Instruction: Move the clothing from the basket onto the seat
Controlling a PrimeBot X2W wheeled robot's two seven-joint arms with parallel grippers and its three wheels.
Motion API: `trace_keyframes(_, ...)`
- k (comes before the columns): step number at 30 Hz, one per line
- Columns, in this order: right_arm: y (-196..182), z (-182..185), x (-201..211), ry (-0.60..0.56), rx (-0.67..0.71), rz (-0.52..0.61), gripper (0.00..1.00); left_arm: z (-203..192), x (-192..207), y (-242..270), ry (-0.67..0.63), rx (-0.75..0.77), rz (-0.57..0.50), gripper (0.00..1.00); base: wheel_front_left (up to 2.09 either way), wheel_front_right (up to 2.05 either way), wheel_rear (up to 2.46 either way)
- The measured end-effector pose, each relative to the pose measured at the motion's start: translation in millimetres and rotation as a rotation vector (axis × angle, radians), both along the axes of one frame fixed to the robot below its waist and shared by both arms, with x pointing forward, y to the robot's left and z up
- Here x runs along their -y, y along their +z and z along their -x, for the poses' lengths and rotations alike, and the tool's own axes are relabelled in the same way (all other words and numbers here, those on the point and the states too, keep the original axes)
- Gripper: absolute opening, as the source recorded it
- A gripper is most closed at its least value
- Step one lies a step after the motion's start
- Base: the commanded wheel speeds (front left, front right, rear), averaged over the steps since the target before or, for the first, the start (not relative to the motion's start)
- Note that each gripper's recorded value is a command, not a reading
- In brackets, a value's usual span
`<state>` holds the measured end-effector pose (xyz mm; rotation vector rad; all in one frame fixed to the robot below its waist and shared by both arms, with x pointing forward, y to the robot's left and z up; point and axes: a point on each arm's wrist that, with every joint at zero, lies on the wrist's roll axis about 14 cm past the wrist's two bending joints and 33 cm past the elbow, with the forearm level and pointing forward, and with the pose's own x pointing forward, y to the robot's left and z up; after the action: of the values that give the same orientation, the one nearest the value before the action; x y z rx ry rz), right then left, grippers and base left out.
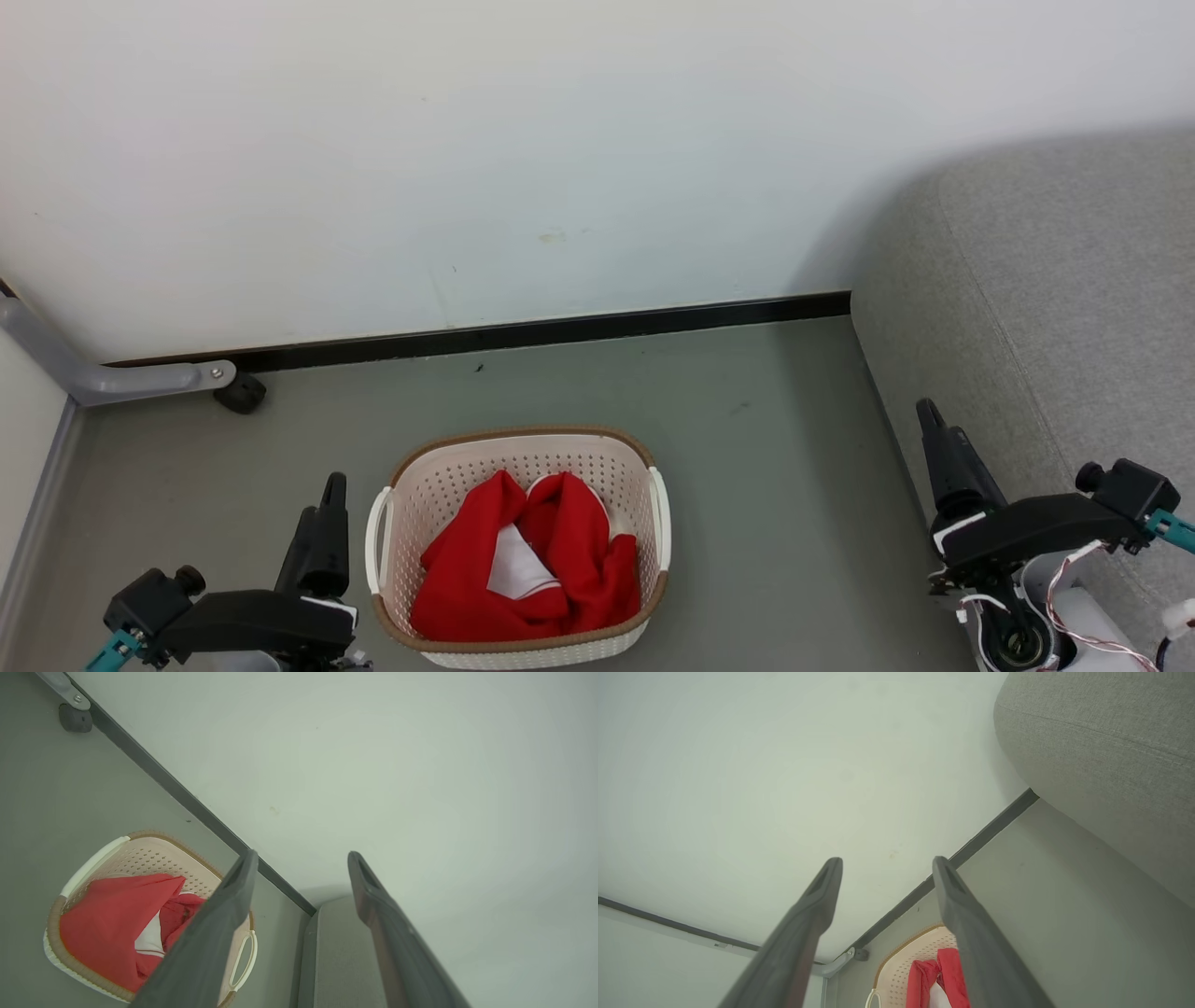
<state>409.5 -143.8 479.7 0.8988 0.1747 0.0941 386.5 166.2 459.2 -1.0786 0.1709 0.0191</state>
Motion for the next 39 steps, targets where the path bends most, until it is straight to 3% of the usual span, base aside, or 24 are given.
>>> trace_keyframes(39,6.6,-14.7,-15.5,0.204,0.193,0.782,1.00,-14.6,7.0,9.4,-0.187,0.142,-0.740,1.00,0.00,0.00,0.00)
